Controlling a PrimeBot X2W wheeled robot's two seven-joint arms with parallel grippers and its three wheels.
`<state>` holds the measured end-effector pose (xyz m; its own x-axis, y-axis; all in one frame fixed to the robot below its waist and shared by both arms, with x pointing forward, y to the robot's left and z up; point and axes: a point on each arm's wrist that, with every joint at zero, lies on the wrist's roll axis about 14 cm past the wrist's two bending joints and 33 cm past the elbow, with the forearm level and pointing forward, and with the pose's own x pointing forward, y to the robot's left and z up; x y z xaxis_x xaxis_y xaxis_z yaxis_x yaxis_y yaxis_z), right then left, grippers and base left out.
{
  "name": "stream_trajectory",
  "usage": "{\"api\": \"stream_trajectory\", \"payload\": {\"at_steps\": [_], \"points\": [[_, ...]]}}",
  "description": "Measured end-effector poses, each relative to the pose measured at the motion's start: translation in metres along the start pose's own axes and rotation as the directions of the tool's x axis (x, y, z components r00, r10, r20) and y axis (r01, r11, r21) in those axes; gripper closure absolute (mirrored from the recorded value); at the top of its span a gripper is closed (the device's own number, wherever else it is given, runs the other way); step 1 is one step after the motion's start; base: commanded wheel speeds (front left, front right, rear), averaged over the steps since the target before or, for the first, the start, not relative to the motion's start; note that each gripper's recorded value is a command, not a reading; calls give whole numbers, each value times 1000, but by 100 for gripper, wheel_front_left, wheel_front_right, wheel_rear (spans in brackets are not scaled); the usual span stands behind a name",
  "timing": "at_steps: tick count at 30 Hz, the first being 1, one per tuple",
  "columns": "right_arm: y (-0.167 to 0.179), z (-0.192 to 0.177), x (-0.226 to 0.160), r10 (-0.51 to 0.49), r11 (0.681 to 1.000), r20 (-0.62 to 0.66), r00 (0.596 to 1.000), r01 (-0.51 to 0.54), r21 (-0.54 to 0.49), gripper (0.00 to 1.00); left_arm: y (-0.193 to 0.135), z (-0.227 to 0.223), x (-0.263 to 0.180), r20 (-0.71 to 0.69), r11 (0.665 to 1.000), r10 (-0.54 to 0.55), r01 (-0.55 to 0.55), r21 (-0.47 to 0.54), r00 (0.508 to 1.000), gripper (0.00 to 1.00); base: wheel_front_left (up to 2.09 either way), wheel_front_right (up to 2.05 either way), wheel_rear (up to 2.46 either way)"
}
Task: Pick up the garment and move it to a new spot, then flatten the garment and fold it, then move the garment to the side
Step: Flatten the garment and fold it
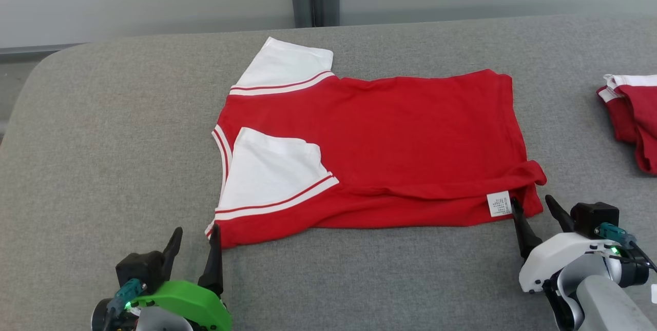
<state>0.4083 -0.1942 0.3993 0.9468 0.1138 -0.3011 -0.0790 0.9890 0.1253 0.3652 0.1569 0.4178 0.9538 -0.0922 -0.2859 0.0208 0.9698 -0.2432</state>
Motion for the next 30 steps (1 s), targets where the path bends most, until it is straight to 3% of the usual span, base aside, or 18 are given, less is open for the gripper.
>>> {"api": "stream_trajectory", "payload": {"at_steps": [15, 16, 17, 18, 19, 22, 30], "points": [[-3, -21, 6, -20, 1000, -73, 997, 20, -7, 0, -12, -41, 18, -183, 998, -53, 47, -41, 982, 0, 0, 0, 0], [-3, -21, 7, -19, 1000, -75, 997, 19, -9, 0, -11, -41, 19, -187, 998, -52, 46, -39, 981, 14, 0, 0, 0], [-3, -21, 7, -19, 1000, -76, 997, 18, -10, 0, -11, -43, 20, -192, 998, -50, 44, -37, 980, 37, 0, 0, 0], [-3, -21, 7, -18, 1000, -77, 997, 17, -11, 4, -10, -44, 21, -200, 998, -50, 44, -36, 979, 68, 0, 0, 0], [-3, -21, 8, -17, 1000, -77, 997, 16, -13, 46, -10, -45, 21, -206, 999, -49, 43, -34, 977, 98, 0, 0, 0], [-1, -19, 8, -10, 1000, -73, 997, 9, -20, 100, -9, -46, 21, -216, 999, -47, 42, -29, 975, 100, 0, 0, 0], [-7, -1, 5, -11, 999, -22, 1000, 10, -47, 100, -8, -39, 17, -232, 998, -63, 62, -8, 971, 100, 0, 0, 0]]}}
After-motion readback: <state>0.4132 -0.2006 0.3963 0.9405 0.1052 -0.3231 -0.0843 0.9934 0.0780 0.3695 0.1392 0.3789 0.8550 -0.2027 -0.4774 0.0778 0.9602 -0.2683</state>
